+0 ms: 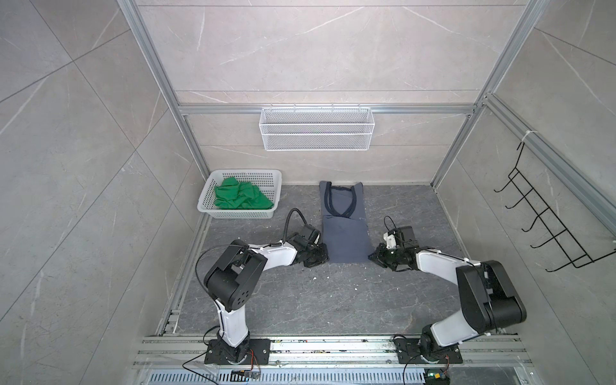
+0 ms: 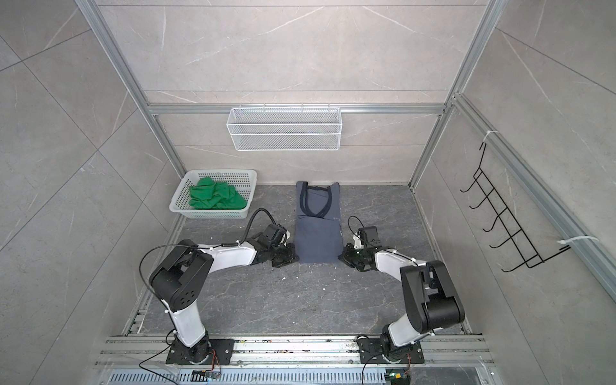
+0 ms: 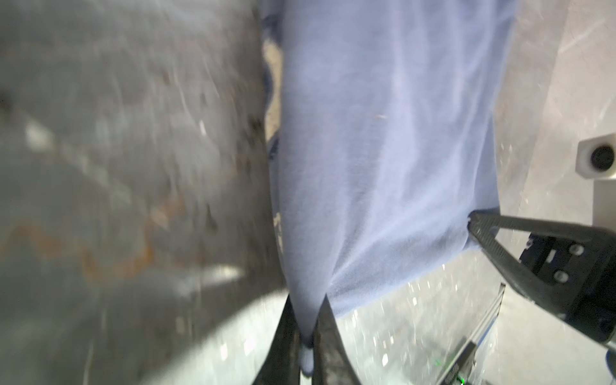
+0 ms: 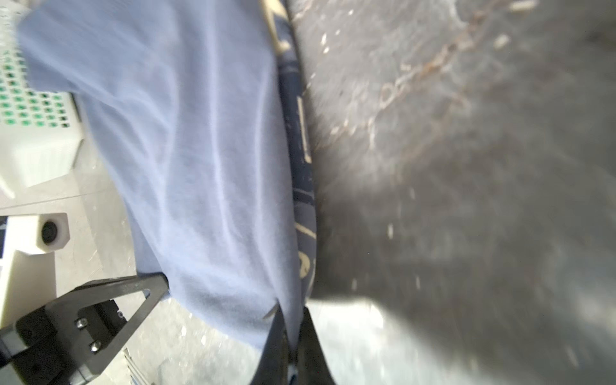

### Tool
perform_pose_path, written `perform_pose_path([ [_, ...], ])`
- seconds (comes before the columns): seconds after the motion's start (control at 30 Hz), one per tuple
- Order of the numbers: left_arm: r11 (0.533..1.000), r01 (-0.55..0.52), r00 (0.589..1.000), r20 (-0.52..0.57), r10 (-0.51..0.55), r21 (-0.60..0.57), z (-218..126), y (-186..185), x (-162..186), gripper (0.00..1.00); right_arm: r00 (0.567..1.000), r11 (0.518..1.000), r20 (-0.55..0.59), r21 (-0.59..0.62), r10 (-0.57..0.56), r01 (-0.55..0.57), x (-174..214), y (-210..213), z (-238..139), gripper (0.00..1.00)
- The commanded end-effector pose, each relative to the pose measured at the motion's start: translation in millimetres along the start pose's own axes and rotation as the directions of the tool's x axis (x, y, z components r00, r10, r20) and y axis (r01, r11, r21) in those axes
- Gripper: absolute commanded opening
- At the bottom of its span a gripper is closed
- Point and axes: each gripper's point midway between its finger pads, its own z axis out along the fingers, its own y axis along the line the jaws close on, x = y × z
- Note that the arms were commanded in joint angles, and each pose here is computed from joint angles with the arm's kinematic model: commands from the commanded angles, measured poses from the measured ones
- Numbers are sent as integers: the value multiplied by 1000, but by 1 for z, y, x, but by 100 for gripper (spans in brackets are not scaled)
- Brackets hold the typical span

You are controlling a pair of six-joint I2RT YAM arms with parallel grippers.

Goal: Fold and stack the tank tops
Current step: 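Lift the near edge with both grippers and fold it over toward the strap end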

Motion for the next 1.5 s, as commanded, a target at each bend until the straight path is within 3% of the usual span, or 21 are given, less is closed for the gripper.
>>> perform_pose_path([
  [0.0, 998, -28, 998, 51, 30, -49, -30, 0, 8, 4, 999, 998, 3, 60, 34, -34, 17, -15, -17, 3],
  [0.27, 998, -19, 997, 73, 24, -57, -87, -23, 56, 5, 995, 996, 69, 66, -70, 66, 48, 16, -76, 2],
  [0.47, 999, -40, 985, 170, 37, 12, -130, -55, 42, 8, 980, 992, 158, -20, -118, 123, 40, 64, -122, 3],
  [0.7, 994, -105, 957, 274, 94, 26, -157, -89, 5, 10, 960, 983, 232, -55, -160, 177, 9, 110, -143, 3],
  [1.03, 997, -79, 947, 313, 68, 24, -146, -98, -67, 13, 942, 979, 275, -19, -192, 205, -49, 145, -115, 1],
  [1.23, 1000, -19, 947, 321, 15, 8, -134, -83, -110, 15, 930, 973, 292, 14, -223, 229, -87, 162, -95, 1],
  [1.47, 999, 34, 966, 257, -36, 14, -100, -65, -155, 18, 939, 980, 281, 38, -198, 195, -127, 155, -57, 1],
])
